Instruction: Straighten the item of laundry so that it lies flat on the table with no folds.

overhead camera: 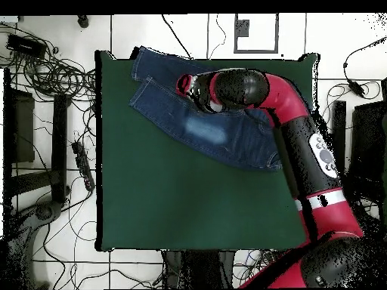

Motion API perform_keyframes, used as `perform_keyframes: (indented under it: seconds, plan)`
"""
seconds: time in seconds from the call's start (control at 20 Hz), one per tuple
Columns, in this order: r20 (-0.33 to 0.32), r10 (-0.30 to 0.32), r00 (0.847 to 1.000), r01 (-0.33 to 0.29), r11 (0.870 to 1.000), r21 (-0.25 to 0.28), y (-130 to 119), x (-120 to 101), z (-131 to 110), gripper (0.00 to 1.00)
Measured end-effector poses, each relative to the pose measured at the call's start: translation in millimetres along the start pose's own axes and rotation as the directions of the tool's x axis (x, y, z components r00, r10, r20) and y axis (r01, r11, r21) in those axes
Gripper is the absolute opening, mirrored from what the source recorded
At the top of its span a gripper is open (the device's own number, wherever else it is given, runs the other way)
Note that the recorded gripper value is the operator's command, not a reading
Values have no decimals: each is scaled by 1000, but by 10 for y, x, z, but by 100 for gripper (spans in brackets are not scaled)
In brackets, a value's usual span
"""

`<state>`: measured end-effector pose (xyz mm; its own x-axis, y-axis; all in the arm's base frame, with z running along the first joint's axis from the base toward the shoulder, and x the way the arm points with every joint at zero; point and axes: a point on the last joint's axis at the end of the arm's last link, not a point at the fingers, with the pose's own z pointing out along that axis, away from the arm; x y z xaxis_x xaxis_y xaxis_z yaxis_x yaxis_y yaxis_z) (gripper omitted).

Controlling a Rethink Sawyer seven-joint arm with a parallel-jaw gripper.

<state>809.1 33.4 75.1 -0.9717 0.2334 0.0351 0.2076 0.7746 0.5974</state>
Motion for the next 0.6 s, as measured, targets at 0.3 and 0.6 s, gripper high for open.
perform_keyframes:
  seconds: [0.3, 0.6]
  plan:
    - [49, -14, 999, 15, 1000, -27, 175, -137, -285, 0]
    - [77, -31, 997, 35, 998, -46, 324, -149, -283, 0]
